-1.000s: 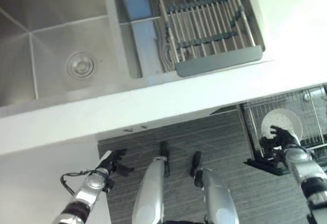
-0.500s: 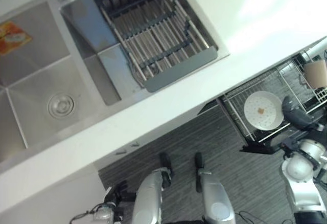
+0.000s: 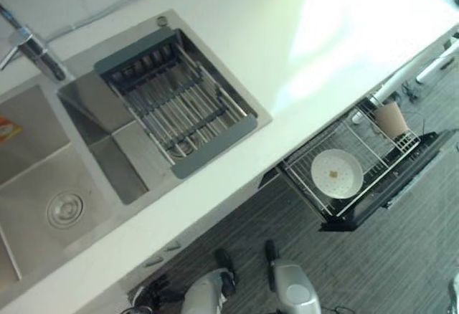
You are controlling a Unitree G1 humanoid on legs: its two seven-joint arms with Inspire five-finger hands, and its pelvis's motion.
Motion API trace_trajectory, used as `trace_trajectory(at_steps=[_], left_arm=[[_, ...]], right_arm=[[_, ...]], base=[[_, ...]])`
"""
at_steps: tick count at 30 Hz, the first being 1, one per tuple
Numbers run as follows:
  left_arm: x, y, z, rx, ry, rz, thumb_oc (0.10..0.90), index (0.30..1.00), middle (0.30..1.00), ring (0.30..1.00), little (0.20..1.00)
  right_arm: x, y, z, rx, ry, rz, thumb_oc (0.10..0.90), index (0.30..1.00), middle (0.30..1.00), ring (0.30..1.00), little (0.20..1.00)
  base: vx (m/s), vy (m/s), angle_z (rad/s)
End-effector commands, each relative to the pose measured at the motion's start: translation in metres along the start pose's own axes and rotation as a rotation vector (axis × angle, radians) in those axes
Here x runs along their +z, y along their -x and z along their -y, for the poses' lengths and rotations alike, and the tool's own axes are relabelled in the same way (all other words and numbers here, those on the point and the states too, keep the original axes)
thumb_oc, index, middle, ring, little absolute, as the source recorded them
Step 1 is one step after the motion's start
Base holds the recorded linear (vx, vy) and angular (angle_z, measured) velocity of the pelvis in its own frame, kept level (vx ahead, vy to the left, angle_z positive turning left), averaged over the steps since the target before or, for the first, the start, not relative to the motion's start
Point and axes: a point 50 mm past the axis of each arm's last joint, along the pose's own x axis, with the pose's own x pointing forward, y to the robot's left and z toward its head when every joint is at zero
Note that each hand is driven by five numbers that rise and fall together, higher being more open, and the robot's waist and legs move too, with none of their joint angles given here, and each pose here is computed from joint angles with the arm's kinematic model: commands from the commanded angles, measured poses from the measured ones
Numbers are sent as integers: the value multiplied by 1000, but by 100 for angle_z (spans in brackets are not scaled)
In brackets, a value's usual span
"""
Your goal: Place the dishes in the dishwasher.
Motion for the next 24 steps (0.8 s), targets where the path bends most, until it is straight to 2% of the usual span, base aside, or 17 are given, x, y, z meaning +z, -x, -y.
trace_trajectory(at_steps=[1, 3, 5, 6, 7, 8, 12, 14, 16, 21, 24], left_arm=[[-13, 3, -4, 4, 40, -24, 800, 900, 900, 900, 900], [-11, 2, -3, 8, 67, -30, 800, 900, 900, 900, 900], [-11, 2, 0, 14, 121, -33, 800, 900, 900, 900, 900], [-11, 2, 0, 14, 121, -33, 800, 900, 900, 900, 900], [-11, 1, 7, 13, 206, -32, 800, 900, 900, 900, 900], [-10, 0, 10, 7, 215, -22, 800, 900, 900, 900, 900], [6, -2, 17, -7, 218, 37, 800, 900, 900, 900, 900], [16, -3, 14, -8, 260, 60, 800, 900, 900, 900, 900], [22, -3, 13, -48, 376, 55, 800, 900, 900, 900, 900], [69, 0, 16, -102, 296, 247, 800, 900, 900, 900, 900], [98, 7, 11, -101, 250, 361, 800, 900, 900, 900, 900]], right_arm=[[-21, -25, 22, -144, -493, -322, 800, 900, 900, 900, 900], [-27, -26, 22, -74, -310, -283, 800, 900, 900, 900, 900], [-33, -17, 8, 33, -121, -288, 800, 900, 900, 900, 900], [-33, -17, 8, 33, -121, -288, 800, 900, 900, 900, 900], [-45, -12, 8, 148, 147, -280, 800, 900, 900, 900, 900], [-49, -9, 3, 256, 279, -264, 800, 900, 900, 900, 900], [-53, 5, -30, 585, 624, -116, 800, 900, 900, 900, 900], [-52, 15, -49, 698, 690, -52, 800, 900, 900, 900, 900], [-49, 23, -67, 780, 695, -33, 800, 900, 900, 900, 900], [-31, 33, -108, 945, 715, 100, 800, 900, 900, 900, 900], [4, 40, -152, 1083, 669, 258, 800, 900, 900, 900, 900]], base=[[88, -29, -5], [82, -18, -6], [41, -19, -4], [35, -34, 0], [23, -45, 2], [10, -64, 18], [-44, -72, 34], [-85, -137, 31], [-133, -143, 34], [-78, -130, 29], [-43, -165, 17]])
